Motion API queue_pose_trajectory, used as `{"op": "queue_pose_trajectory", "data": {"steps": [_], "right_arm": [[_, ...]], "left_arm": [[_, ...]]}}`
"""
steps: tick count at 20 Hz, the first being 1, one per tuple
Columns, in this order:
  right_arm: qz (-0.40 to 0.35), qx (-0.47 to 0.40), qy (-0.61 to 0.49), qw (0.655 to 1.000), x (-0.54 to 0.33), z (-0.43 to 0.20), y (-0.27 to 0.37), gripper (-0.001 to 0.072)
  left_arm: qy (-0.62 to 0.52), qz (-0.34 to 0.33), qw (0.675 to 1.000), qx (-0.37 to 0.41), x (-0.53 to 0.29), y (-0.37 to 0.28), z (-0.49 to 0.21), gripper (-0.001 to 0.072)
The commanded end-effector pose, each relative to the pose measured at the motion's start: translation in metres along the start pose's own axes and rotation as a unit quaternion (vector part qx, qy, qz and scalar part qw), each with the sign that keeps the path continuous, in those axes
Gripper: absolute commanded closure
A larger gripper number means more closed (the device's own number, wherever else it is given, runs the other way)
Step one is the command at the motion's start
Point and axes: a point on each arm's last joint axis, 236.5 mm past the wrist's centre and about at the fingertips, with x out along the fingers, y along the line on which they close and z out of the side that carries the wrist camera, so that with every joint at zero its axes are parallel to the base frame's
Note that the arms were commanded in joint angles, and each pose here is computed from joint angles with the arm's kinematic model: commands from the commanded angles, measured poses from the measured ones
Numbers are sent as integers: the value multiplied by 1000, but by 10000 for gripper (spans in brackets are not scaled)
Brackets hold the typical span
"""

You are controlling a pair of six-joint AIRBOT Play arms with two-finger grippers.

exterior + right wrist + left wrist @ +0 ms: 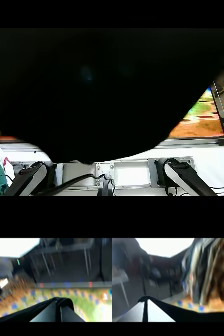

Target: Fold the clothes and pants, and hang the long-sleeved shirts on hangers.

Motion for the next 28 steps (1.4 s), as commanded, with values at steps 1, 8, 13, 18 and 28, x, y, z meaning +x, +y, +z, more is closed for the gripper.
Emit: {"op": "queue_pose_trajectory", "data": {"steps": [1,8,13,18,28], "right_arm": [[-23,16,125,992,79,-63,-41,677],[-51,58,290,954,225,-200,-122,677],[-76,83,300,947,310,-276,-175,677],[-93,94,319,938,355,-350,-212,677],[-93,98,416,899,330,-399,-214,678]], "left_arm": [[124,-42,989,-68,56,22,-96,706],[308,-104,930,-170,173,35,-315,706],[374,-87,914,-133,241,21,-445,706],[361,-62,920,-143,282,11,-500,706],[445,-35,874,-189,236,50,-541,706]]}}
